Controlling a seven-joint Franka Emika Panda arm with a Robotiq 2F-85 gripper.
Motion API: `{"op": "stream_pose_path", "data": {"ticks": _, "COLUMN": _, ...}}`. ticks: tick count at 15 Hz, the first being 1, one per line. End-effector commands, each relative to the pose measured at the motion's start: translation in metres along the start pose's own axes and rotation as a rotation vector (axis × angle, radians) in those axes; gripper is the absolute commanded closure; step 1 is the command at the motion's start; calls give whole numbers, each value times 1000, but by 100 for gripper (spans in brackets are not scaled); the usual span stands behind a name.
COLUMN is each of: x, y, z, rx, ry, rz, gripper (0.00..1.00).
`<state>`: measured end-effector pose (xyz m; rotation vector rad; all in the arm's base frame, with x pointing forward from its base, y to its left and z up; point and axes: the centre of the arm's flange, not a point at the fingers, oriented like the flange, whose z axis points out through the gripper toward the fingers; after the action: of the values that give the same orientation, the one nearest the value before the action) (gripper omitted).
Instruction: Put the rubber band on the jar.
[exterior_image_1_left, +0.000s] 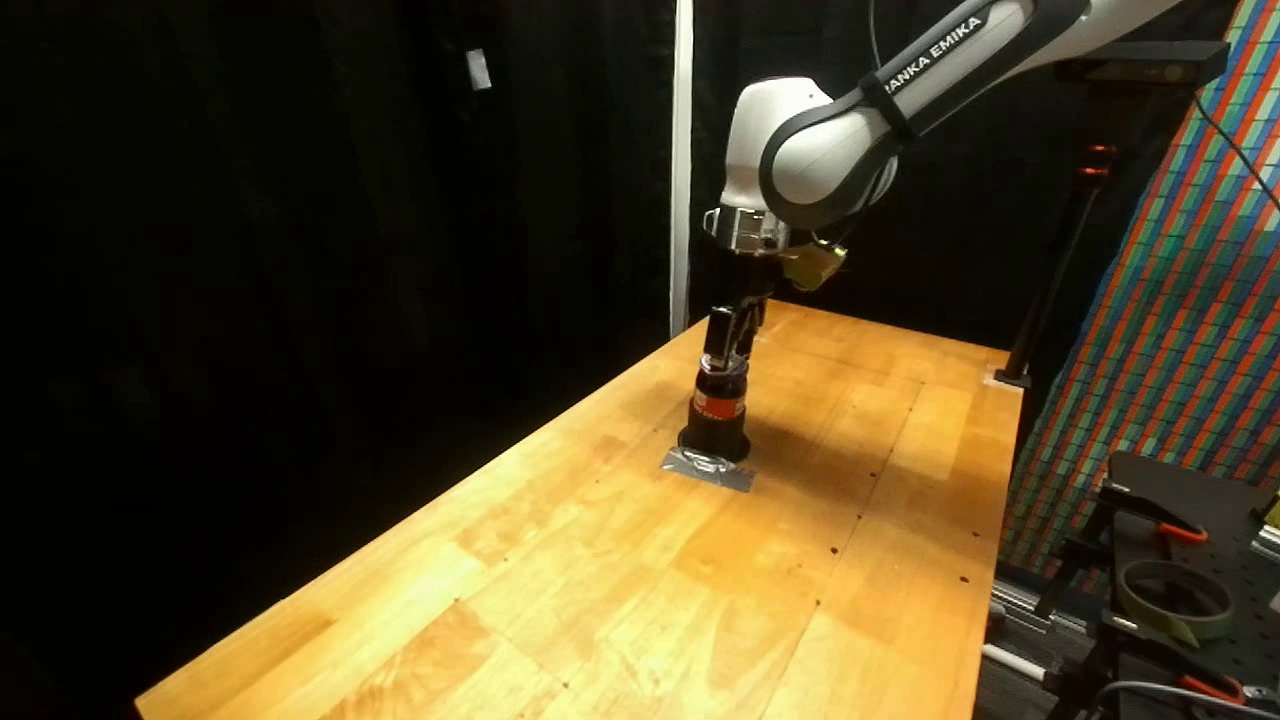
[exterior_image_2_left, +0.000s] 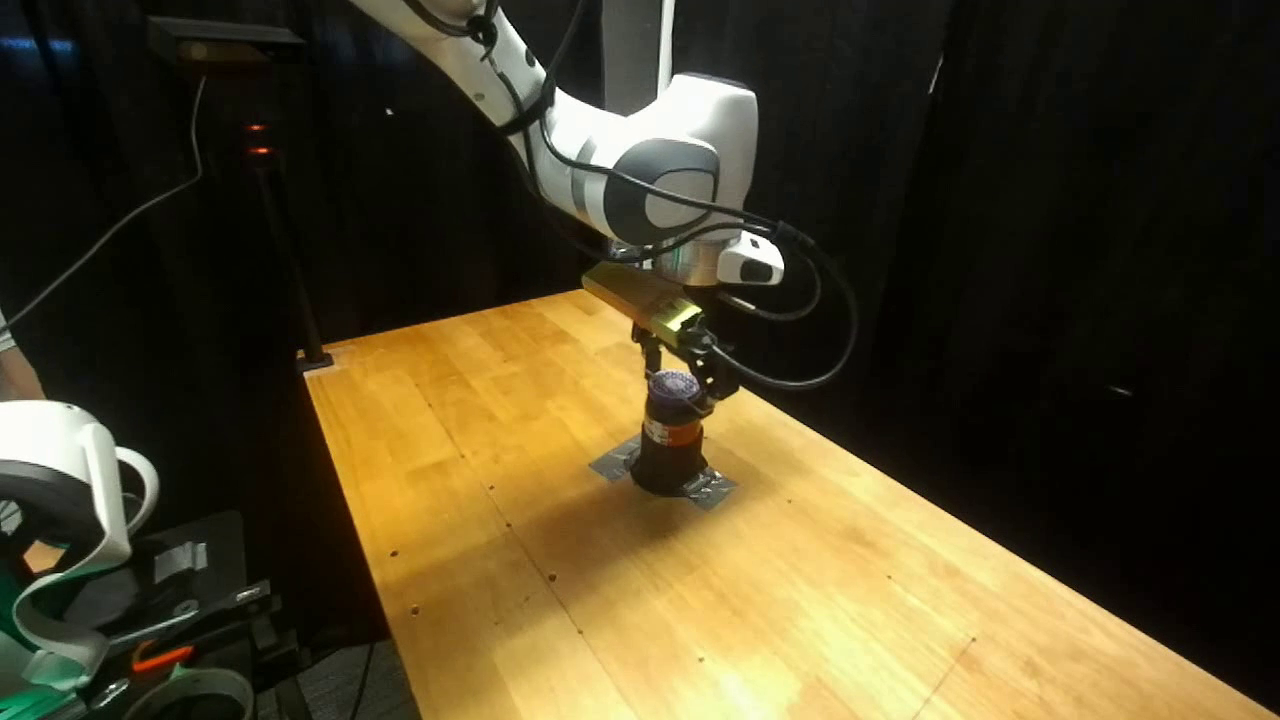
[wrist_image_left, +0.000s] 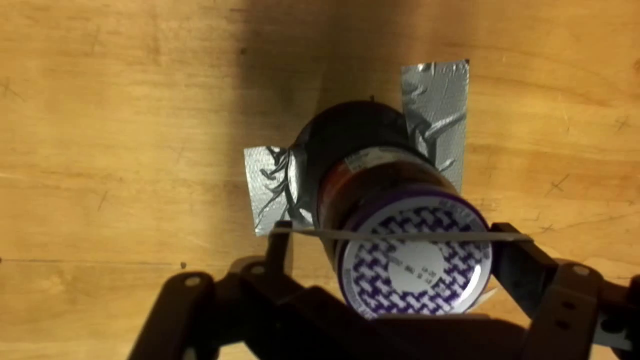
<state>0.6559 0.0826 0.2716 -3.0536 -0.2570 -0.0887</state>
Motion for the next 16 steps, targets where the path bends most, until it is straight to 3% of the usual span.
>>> {"op": "stream_pose_path", "data": {"ticks": 1, "x": -30, "y": 15, "z": 3, "rx": 93, "ry": -101, "rz": -26, "gripper": 0}}
{"op": "stream_pose_path", "data": {"ticks": 5, "x": -45, "y": 18, "z": 19, "rx": 146, "ry": -153, "rz": -38, "gripper": 0}}
{"op": "stream_pose_path", "data": {"ticks": 16, "x": -34, "y": -11, "z": 25, "rx": 77, "ry": -79, "rz": -74, "gripper": 0}}
